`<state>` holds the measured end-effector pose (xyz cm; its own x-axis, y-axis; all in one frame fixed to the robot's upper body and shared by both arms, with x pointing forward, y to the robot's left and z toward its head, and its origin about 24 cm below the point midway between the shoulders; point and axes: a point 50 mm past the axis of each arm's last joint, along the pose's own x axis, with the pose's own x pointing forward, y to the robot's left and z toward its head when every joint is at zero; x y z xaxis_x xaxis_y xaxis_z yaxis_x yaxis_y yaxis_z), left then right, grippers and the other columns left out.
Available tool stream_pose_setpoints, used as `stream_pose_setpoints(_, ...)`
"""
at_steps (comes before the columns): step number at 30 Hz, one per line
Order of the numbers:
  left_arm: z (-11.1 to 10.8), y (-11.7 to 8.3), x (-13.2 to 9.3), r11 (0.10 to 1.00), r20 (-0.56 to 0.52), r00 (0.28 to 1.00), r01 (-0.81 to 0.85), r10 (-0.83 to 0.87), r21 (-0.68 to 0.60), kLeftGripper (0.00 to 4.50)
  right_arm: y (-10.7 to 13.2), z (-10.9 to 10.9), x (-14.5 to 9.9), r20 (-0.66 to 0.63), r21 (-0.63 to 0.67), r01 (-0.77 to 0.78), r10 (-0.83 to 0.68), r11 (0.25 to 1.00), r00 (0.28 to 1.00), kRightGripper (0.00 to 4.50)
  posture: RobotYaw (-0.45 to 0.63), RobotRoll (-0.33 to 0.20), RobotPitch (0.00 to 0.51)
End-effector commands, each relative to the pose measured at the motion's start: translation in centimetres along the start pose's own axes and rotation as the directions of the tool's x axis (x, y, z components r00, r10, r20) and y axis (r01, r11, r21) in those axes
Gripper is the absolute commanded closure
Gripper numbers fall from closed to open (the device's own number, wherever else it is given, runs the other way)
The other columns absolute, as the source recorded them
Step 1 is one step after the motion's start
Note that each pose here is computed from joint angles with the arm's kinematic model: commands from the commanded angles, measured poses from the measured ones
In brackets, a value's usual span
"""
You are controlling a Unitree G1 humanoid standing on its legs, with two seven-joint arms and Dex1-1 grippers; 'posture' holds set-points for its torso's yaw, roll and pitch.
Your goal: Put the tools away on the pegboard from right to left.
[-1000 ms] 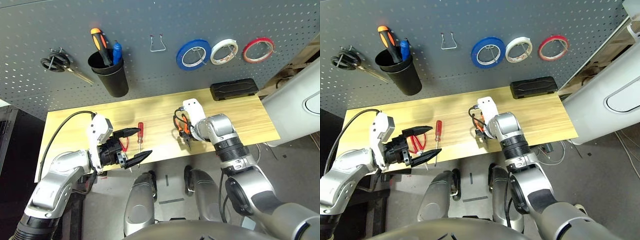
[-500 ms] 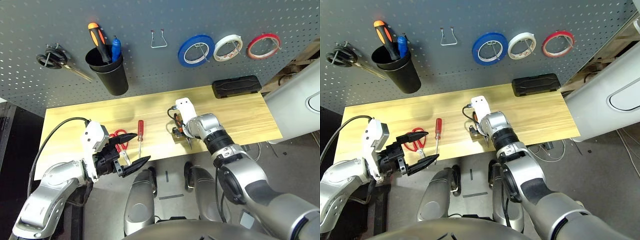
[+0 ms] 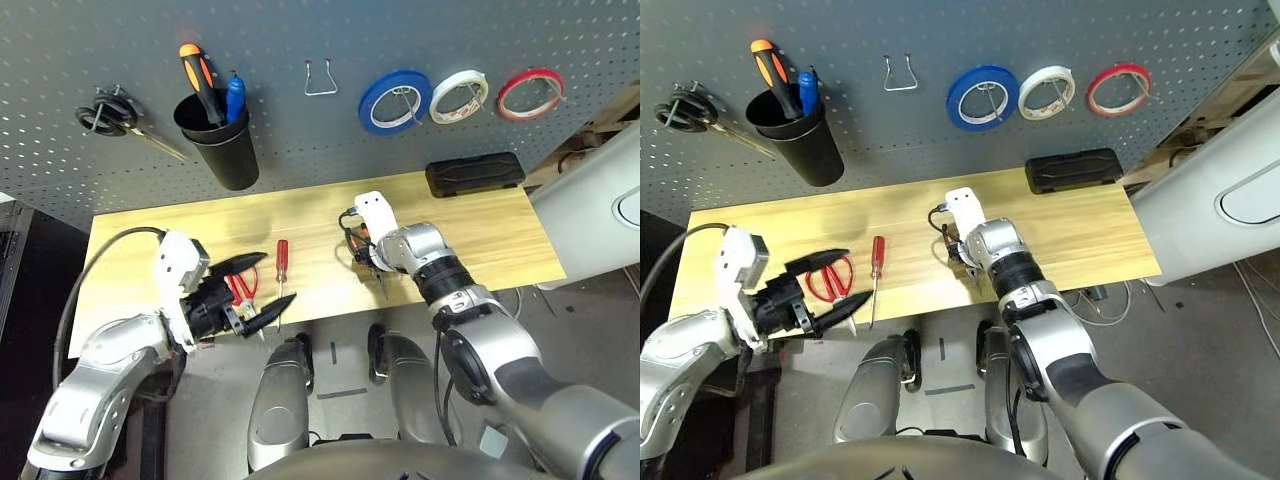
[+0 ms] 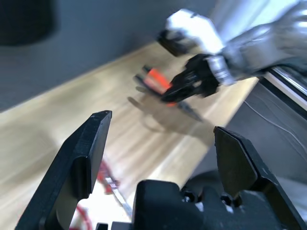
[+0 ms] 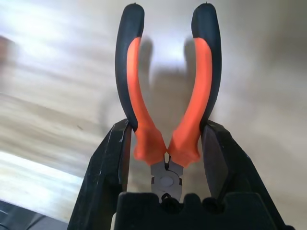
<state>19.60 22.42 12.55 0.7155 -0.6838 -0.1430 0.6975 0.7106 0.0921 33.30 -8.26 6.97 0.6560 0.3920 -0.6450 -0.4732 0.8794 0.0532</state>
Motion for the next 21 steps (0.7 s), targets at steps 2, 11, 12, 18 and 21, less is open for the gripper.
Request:
stream_pose_setpoints(2,0.2,1.3,-1.0,0.998,0.049,0.997,-0.052,0.053,-0.020,0.00,0.6,1.3,-3.4,0.118,-0.134,-0.158,0.174,0.978,0.978,2.19,0.14,0.000,0.155)
stream_pose_setpoints(11,2.2,4.5,-3.8,0.992,0.151,0.981,-0.111,0.119,-0.057,0.00,0.8,4.5,-9.2,0.319,-0.277,-0.319,0.399,0.907,0.860,2.19,0.13,0.000,0.099)
stream_pose_setpoints(12,2.5,4.7,-4.1,0.992,0.160,0.980,-0.114,0.121,-0.056,0.00,0.8,4.9,-9.6,0.343,-0.289,-0.325,0.414,0.901,0.843,2.19,0.13,0.000,0.095)
stream_pose_setpoints(18,5.7,6.2,-4.6,0.992,0.231,0.965,-0.129,0.126,-0.004,0.00,1.1,8.8,-12.1,0.523,-0.351,-0.347,0.489,0.870,0.698,2.19,0.14,0.000,0.076)
stream_pose_setpoints(21,6.3,6.4,-4.4,0.993,0.237,0.964,-0.121,0.117,0.005,0.00,1.2,10.6,-12.5,0.599,-0.353,-0.326,0.479,0.877,0.641,2.19,0.14,0.000,0.071)
